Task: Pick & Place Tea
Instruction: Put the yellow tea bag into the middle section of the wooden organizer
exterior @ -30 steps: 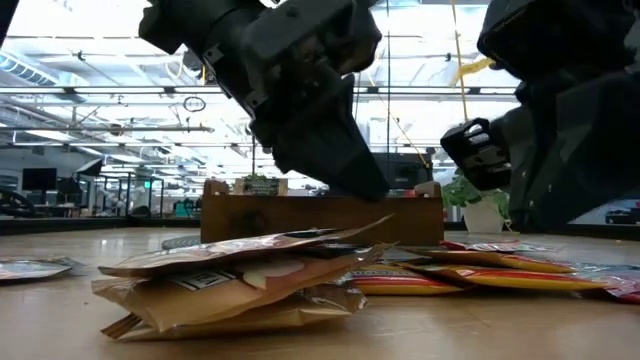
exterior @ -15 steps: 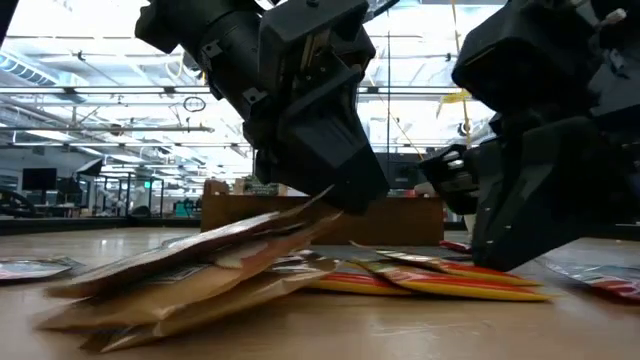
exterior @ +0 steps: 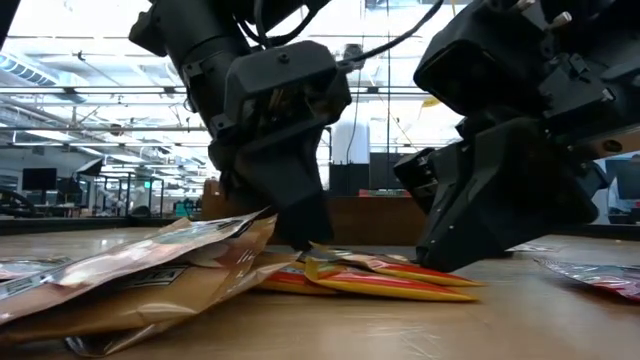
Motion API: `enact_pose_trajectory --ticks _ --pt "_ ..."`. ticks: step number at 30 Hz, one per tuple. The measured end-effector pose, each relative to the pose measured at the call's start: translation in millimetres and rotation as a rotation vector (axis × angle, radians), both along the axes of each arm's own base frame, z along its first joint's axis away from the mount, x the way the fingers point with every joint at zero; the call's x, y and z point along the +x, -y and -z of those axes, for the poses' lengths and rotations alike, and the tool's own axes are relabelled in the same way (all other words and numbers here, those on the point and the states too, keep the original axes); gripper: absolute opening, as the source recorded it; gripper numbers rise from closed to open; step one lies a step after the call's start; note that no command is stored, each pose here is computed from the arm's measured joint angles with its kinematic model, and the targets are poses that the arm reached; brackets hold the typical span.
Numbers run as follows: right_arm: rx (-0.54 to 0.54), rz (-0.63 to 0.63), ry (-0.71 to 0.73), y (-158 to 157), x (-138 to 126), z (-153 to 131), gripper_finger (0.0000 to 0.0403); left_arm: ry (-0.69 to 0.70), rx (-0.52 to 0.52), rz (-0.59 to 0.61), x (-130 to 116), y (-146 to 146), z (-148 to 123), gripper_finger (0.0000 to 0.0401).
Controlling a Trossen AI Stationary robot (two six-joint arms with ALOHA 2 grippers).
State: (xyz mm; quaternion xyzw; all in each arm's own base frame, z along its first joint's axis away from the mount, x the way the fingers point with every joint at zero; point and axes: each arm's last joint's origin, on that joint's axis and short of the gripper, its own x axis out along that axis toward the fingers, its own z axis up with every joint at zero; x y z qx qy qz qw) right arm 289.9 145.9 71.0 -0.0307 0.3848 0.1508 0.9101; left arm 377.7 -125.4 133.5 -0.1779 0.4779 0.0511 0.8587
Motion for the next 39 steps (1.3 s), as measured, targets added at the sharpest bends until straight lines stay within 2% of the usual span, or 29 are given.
enact_pose_trajectory --ticks 16,25,28,35,39 --pt "-0.021 0.040 -0.017 5 -6 6 0.0004 0.008 -0.119 0.094 6 8 11 0.0198" --pt "-0.004 0.040 0.018 5 -5 4 0.0004 0.018 -0.076 0.144 6 9 11 0.0192" --pt "-0.005 0.034 0.037 4 -4 3 0.0004 0.047 -0.042 0.184 7 11 11 0.0157" --pt "-0.005 0.046 0.074 3 -2 1 0.0004 0.080 0.009 0.240 7 12 9 0.0014" --pt "-0.005 0.032 0.103 2 -1 -5 0.0004 0.093 0.035 0.280 6 13 5 0.0017"
